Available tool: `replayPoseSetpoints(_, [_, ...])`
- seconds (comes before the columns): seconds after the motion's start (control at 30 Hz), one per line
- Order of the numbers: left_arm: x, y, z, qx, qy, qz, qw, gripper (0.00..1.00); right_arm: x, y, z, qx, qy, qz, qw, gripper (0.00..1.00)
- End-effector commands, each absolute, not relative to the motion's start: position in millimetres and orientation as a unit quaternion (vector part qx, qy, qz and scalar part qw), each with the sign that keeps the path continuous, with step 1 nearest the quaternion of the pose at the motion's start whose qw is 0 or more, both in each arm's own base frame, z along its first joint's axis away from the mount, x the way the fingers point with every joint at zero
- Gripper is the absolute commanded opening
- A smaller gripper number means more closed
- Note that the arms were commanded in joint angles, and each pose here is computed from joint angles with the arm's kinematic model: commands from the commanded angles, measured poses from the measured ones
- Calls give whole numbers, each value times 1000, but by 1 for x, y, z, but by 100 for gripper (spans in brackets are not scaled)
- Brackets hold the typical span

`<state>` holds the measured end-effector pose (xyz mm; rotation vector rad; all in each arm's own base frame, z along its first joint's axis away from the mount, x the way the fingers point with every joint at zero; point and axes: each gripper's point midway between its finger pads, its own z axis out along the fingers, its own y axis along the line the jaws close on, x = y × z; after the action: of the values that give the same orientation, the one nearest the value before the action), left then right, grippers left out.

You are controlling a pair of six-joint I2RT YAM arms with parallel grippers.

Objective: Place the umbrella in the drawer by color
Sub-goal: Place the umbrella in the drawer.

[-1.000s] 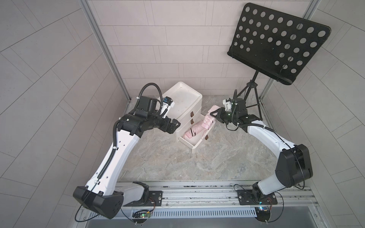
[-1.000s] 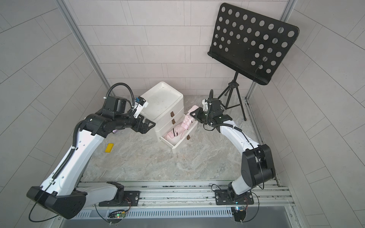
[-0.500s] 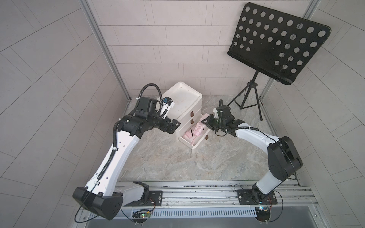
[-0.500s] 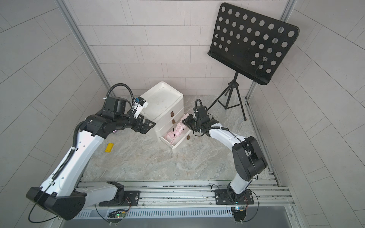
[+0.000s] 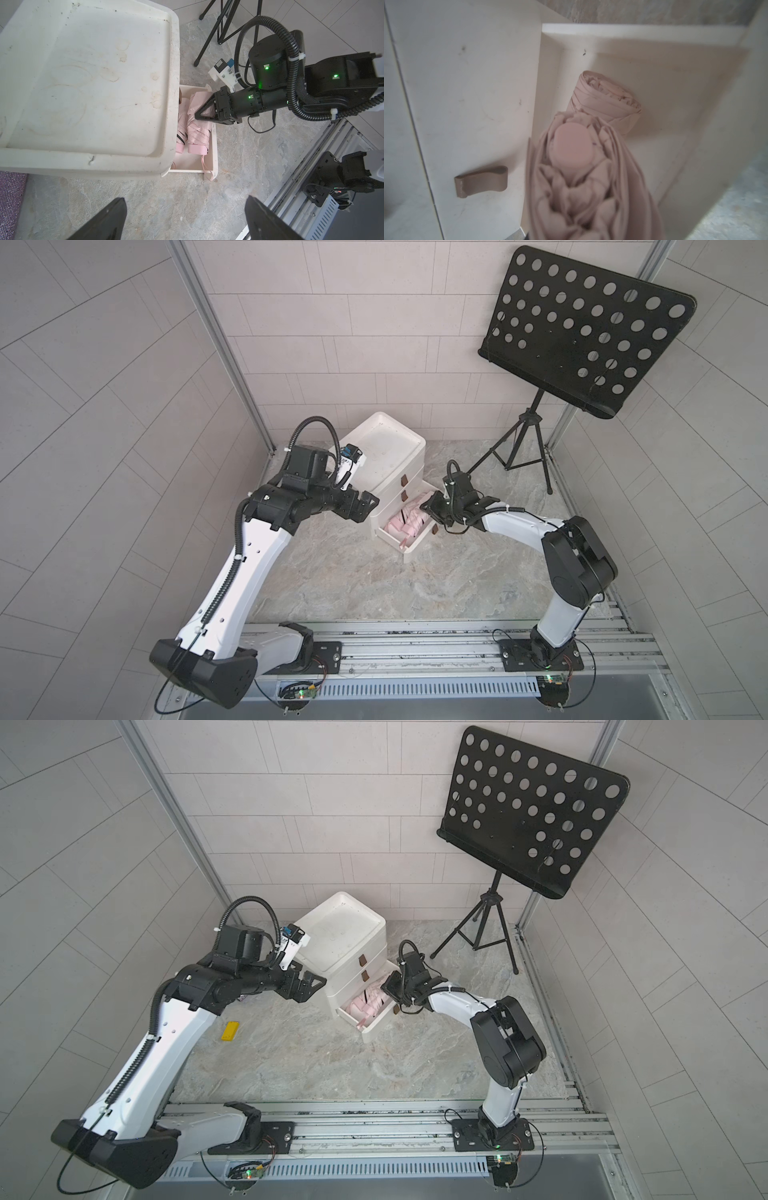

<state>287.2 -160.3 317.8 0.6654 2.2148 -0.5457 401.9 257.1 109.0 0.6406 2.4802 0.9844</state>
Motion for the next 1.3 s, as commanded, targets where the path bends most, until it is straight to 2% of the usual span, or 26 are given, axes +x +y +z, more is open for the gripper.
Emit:
replayPoseSetpoints(0.0, [287, -156, 322, 255, 861, -210, 387, 96, 412, 263, 121, 235, 874, 364, 217, 31])
replayPoseSetpoints(0.37, [289, -155, 323, 250, 862, -211, 388, 96, 410, 271, 107, 239, 879, 358, 208, 37])
replayPoseSetpoints(0.47, [289, -154, 323, 247, 862, -210, 390, 96, 410, 271, 105, 239, 879, 356, 206, 47])
replayPoseSetpoints(0.67, [290, -153, 324, 245, 861, -211, 392, 96, 409, 268, 109, 237, 880, 350, 214, 58])
replayPoseSetpoints(1.1, [290, -152, 324, 243, 861, -213, 393, 96, 408, 205, 187, 211, 882, 252, 338, 68])
replayPoseSetpoints(1.27, [291, -152, 322, 242, 862, -214, 391, 96, 413, 207, 202, 153, 901, 221, 340, 66])
